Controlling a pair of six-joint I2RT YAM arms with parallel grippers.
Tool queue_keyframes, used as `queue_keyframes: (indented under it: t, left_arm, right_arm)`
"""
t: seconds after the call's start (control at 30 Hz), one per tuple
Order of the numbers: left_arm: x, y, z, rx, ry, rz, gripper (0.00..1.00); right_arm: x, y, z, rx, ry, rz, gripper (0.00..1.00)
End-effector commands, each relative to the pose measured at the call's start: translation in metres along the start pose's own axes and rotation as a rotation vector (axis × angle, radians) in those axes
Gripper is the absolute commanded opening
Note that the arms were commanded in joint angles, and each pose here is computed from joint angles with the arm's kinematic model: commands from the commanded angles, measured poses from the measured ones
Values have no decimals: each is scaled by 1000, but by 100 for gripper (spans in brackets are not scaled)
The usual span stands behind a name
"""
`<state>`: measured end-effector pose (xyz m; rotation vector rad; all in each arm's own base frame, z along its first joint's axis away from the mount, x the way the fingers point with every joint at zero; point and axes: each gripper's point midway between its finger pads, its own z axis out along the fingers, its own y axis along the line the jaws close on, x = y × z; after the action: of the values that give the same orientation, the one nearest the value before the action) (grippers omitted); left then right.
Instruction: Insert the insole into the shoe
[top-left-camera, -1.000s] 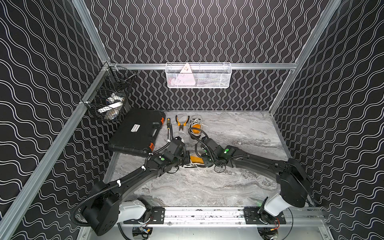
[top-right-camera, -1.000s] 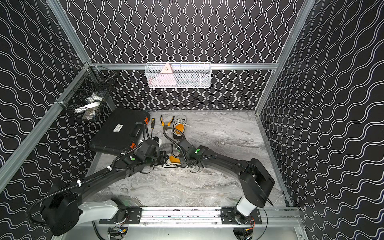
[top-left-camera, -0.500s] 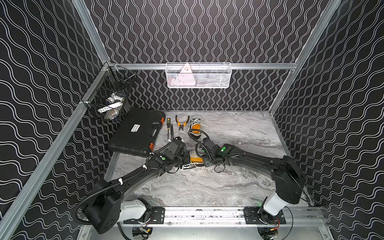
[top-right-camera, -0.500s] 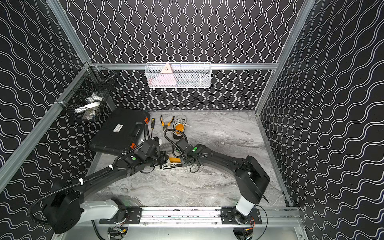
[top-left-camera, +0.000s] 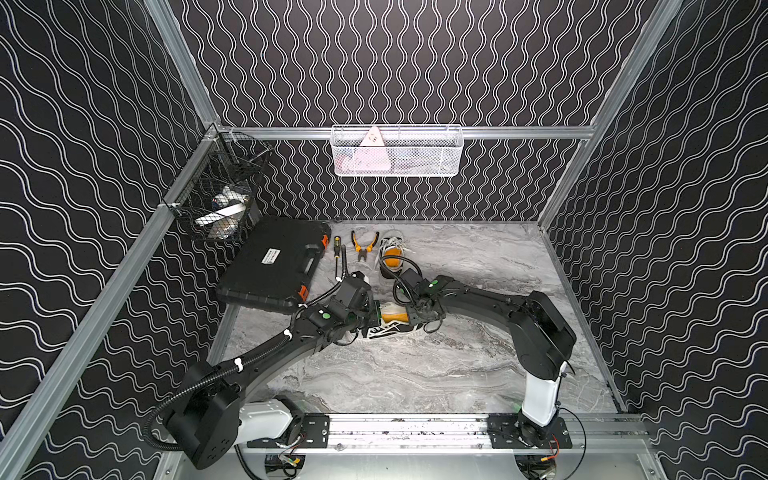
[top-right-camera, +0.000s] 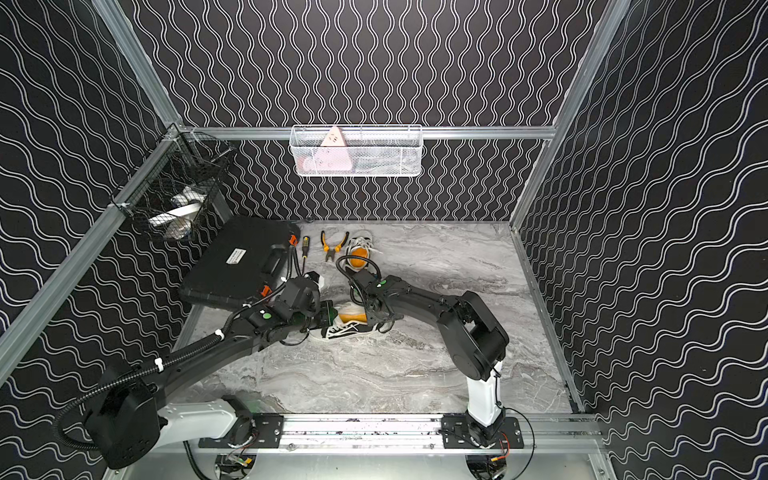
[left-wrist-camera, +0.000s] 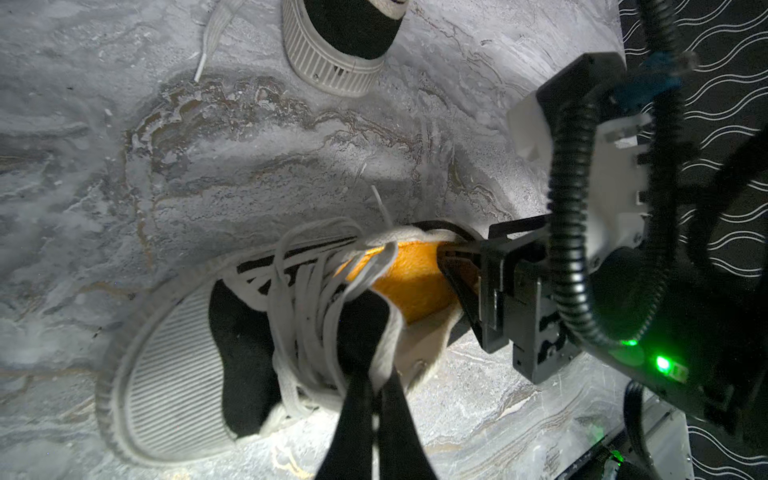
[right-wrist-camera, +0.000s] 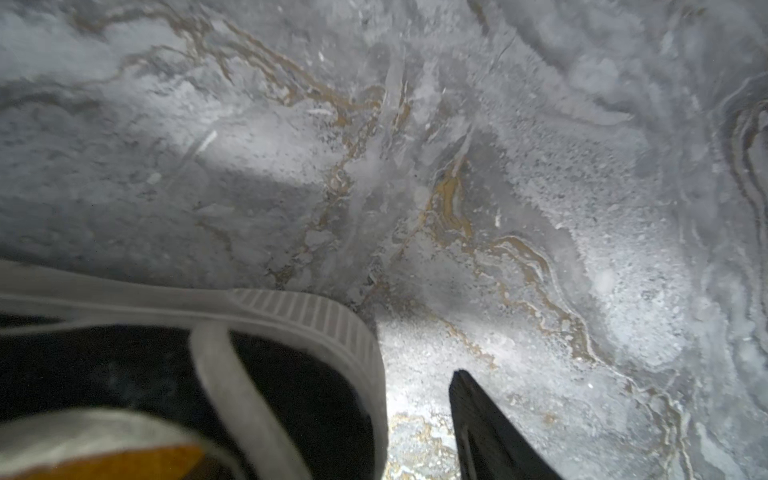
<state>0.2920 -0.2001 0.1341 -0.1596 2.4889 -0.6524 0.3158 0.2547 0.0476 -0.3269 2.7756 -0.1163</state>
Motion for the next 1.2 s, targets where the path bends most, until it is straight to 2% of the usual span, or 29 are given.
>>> queue_keyframes:
  t: [0.0,0.17,0.37,0.5,0.73,0.83,1.03,1.17]
  left_arm:
    - [-7,-1,-3,2,-34,27,0]
    - [-2,3,0,-3,-28,41,0]
    - [-3,4,-3,-10,-27,59,0]
    - [-3,3,-3,-12,-23,75,0]
    - [-5,-1,4,-10,-6,114,0]
    - [-4,-2,7,-4,-4,110,0]
    - [-7,-2,9,-11,-13,109,0]
    - [-9,-4,10,-6,-10,110,0]
  right_arm:
    - [3,7,-6,-34,48,-3,67]
    - [-18,8,-26,-46,-5,-1,65]
    - [1,-9,8,16,66,-7,60]
    - [8,-20,18,56,88,-6,60]
    - [-23,0,-29,-79,24,9,65]
    - [-24,-7,-31,-44,19,-25,64]
    - [-5,-26,-2,62,71,-76,59]
    - [-7,-33,-4,94,47,-77,59]
